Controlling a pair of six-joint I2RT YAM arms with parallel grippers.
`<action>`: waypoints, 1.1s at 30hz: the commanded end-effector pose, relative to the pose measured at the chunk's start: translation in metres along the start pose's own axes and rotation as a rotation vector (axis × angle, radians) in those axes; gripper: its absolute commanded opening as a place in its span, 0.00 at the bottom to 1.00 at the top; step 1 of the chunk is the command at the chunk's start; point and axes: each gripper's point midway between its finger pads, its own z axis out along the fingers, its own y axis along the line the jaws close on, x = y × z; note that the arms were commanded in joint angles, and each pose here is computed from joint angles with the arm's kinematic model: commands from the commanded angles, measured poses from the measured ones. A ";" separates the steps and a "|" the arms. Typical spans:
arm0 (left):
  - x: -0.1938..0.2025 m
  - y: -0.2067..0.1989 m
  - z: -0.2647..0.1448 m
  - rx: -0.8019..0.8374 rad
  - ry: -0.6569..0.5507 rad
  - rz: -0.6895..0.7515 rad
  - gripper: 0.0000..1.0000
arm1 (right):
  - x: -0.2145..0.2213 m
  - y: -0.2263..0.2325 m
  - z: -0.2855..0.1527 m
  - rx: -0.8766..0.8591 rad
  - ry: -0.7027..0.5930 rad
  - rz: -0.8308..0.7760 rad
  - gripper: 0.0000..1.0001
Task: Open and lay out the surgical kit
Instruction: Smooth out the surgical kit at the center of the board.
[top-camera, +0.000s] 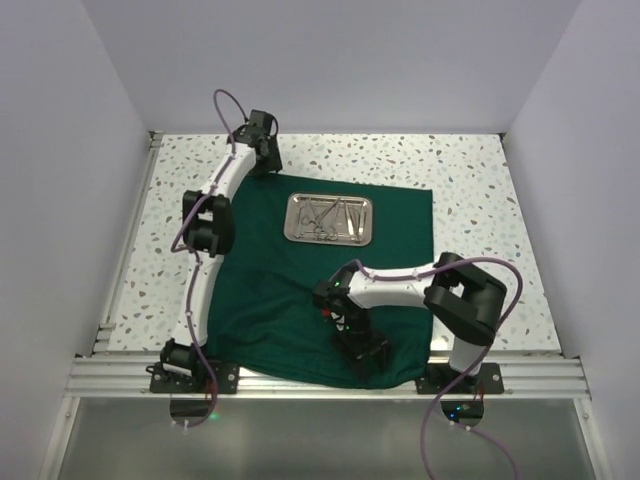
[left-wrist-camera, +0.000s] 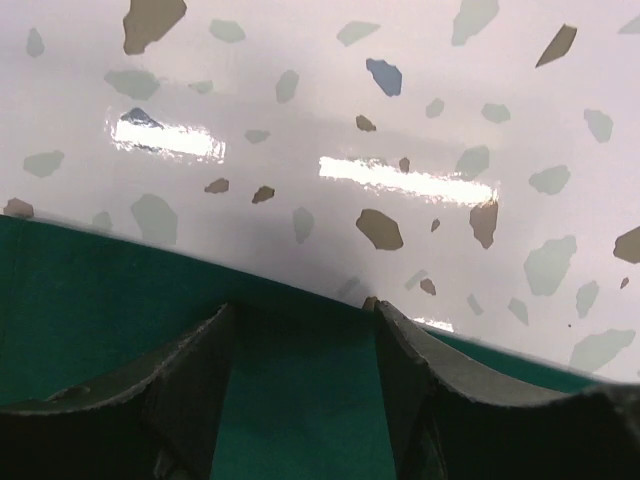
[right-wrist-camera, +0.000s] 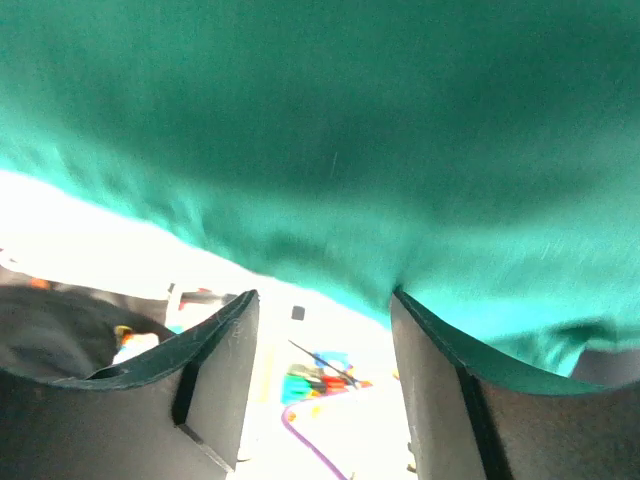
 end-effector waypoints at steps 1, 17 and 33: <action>0.058 0.040 0.060 -0.102 0.141 -0.027 0.62 | 0.027 -0.011 -0.014 0.068 0.024 0.009 0.59; -0.038 0.001 -0.139 0.170 -0.094 -0.006 1.00 | -0.132 -0.089 -0.172 0.047 -0.489 0.361 0.98; 0.028 0.104 -0.064 -0.003 0.131 -0.039 0.99 | -0.227 -0.322 -0.204 0.032 -0.574 0.890 0.98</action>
